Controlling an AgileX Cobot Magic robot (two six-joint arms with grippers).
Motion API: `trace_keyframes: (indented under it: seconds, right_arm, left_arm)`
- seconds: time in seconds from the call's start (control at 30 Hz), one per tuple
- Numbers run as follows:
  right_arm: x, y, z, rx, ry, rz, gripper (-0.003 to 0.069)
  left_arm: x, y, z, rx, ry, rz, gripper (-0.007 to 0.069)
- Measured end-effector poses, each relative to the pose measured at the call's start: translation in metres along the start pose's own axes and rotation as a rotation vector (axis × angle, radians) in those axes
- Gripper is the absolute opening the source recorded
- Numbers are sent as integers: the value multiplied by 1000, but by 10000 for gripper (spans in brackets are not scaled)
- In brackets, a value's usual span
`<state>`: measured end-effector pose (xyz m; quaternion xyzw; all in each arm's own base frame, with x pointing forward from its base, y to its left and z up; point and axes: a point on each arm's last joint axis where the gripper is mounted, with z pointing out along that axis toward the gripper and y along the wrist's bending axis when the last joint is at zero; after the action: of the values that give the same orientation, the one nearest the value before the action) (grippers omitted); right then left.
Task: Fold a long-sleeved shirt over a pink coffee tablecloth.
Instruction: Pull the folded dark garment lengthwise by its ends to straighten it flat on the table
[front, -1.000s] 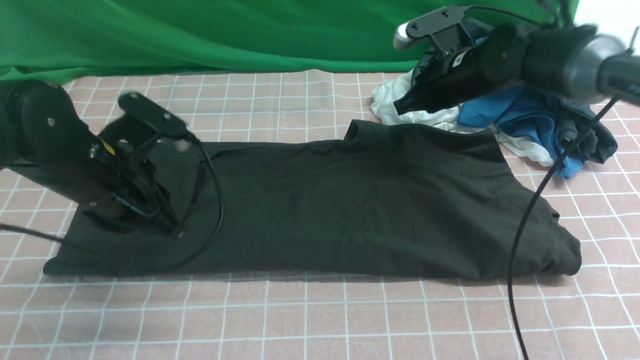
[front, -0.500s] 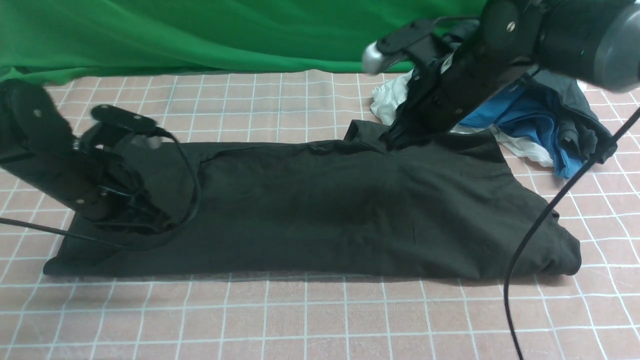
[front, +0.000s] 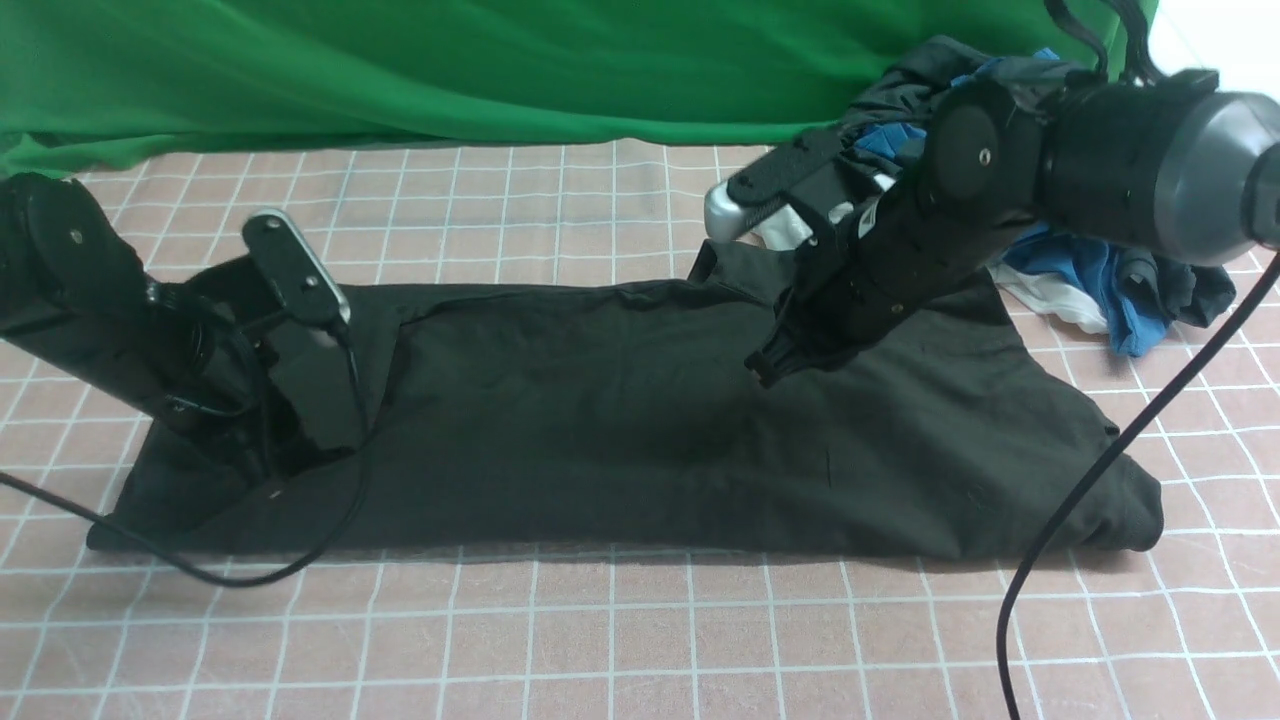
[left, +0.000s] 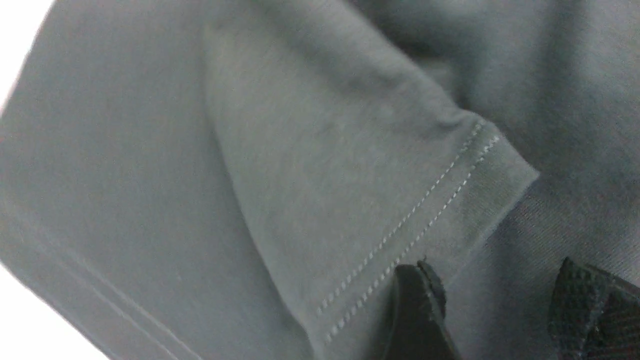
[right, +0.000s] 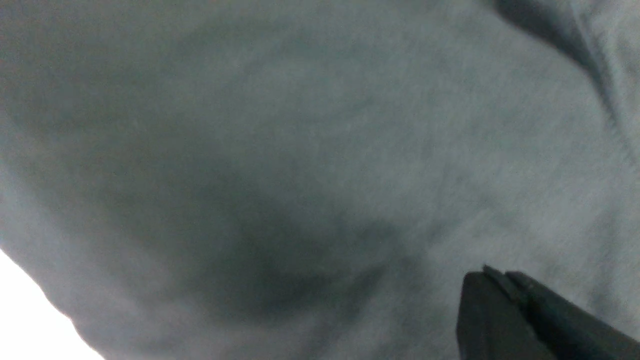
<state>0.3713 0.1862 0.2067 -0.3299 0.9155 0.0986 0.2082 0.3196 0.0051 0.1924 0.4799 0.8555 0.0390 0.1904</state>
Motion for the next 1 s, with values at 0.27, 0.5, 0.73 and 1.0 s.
trace_keyframes:
  seconds: [0.27,0.5,0.73,1.0]
  right_arm:
    - [1,-1,2,12,-21,-1,36]
    - [0,-1,2,15,-27,-1,35]
    - [1,-1,3,10,-15,-1,35]
    - [1,0,3,9,-14,-2,32]
  left_arm:
    - [-18,-6,1,-8,-79,132,364]
    - [-30,-2,15,-111,-113,95,364]
    - [-23,-12,33,28,-54,18,368]
    - [-18,-9,39,-9,-9,-15,398]
